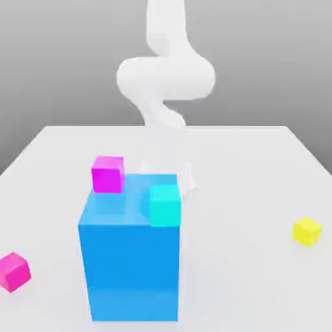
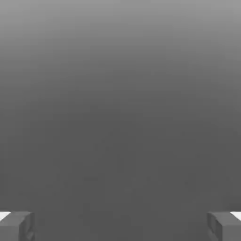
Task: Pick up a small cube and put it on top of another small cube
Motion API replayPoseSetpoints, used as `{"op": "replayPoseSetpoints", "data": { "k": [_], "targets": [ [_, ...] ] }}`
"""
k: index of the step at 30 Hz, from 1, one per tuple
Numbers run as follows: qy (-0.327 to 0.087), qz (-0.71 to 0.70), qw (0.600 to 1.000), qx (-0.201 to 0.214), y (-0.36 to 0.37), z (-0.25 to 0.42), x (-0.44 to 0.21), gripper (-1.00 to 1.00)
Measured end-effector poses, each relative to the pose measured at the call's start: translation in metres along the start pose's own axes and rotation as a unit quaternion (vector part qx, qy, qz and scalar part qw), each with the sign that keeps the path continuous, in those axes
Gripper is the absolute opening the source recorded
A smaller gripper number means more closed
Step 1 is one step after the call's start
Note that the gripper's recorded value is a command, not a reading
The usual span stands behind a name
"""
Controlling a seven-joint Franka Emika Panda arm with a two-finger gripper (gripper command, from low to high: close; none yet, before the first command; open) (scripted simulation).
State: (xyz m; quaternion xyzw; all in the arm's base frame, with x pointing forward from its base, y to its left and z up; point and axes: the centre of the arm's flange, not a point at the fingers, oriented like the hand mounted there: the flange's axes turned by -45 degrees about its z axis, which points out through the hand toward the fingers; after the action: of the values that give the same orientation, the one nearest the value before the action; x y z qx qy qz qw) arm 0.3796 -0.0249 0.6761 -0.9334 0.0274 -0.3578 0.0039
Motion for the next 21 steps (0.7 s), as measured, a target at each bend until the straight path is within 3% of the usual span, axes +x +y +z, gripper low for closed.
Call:
{"op": "replayPoseSetpoints", "data": {
  "k": [10, 21],
  "targets": [
    [-0.132, 0.090, 0.987, -0.035, 0.117, 0.179, -0.045, 0.00],
    [-0.265, 0.204, 0.939, -0.086, 0.255, 0.313, -0.196, 0.00]
  ]
}}
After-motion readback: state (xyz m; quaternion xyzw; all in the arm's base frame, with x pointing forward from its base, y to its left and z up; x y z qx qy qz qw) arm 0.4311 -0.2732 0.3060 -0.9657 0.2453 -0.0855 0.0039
